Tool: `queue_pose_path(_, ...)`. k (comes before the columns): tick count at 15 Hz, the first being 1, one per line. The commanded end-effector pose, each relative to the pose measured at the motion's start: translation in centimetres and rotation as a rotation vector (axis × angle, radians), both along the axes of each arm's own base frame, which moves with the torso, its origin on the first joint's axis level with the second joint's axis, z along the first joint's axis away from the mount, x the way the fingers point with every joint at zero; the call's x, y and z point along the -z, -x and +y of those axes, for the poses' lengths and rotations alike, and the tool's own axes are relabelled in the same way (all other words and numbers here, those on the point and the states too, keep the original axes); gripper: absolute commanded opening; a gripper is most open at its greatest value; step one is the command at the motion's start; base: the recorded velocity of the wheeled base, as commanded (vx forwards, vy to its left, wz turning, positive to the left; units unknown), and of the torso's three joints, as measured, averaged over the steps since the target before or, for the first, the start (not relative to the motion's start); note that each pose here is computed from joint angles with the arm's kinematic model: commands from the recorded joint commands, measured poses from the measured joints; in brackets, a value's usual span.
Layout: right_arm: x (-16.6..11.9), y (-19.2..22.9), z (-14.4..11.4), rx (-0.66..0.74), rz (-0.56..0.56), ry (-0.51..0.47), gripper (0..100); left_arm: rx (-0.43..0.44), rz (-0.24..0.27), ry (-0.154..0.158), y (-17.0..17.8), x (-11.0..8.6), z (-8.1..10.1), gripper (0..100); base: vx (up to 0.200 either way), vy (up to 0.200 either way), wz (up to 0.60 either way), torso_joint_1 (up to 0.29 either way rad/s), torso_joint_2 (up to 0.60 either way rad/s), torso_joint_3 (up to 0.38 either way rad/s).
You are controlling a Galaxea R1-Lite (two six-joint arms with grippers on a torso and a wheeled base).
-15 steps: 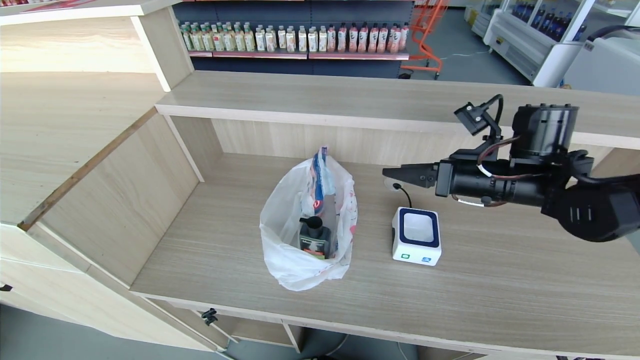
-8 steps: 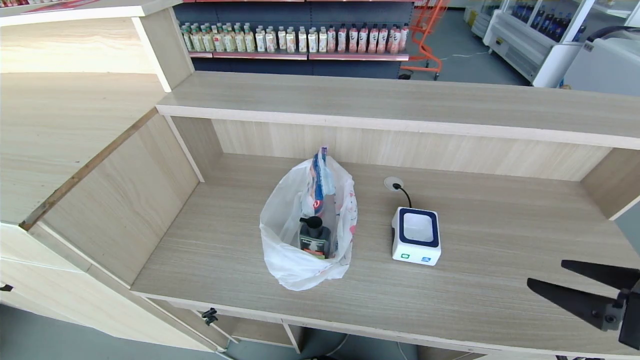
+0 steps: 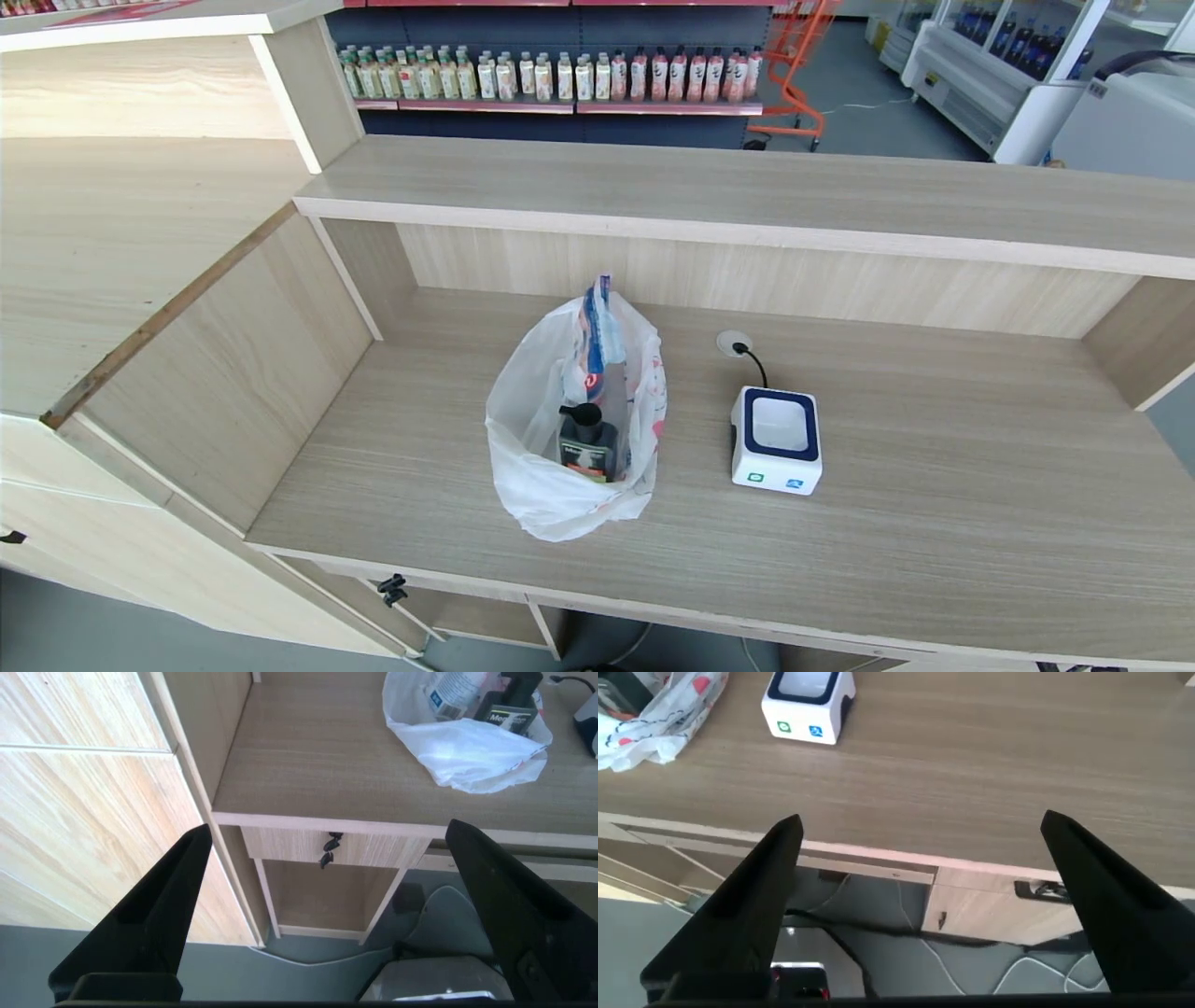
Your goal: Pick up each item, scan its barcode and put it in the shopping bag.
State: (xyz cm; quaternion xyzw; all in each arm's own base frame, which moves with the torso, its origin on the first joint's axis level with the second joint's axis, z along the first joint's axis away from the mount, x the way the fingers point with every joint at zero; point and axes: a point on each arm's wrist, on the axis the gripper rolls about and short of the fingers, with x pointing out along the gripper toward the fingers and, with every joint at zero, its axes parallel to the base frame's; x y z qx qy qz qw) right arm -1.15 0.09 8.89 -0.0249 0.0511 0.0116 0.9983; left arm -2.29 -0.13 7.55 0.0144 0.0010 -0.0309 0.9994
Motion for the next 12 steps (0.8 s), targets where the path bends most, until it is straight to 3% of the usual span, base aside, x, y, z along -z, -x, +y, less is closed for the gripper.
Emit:
queue_pose_path(1,1.24,1.13,-0.03,0.006,-0.112,-0.012,100,0.000,0.002,0.000,-0.01,0.01,0.00,100,0.000,0.000,0.00,0.000,0.00,0.000)
queue_pose_path(4,1.24,1.13,-0.03,0.006,-0.112,-0.012,100,0.000,0.000,0.000,0.00,0.01,0.00,100,0.000,0.000,0.00,0.000,0.00,0.000)
queue_pose_path(5,1.24,1.13,-0.03,0.006,-0.112,-0.011,0,0.000,0.000,0.000,0.00,0.01,0.00,100,0.000,0.000,0.00,0.000,0.00,0.000)
queue_pose_path(12,1.24,1.13,-0.03,0.006,-0.112,-0.019,0,0.000,0.002,0.000,-0.01,0.01,0.00,100,0.000,0.000,0.00,0.000,0.00,0.000)
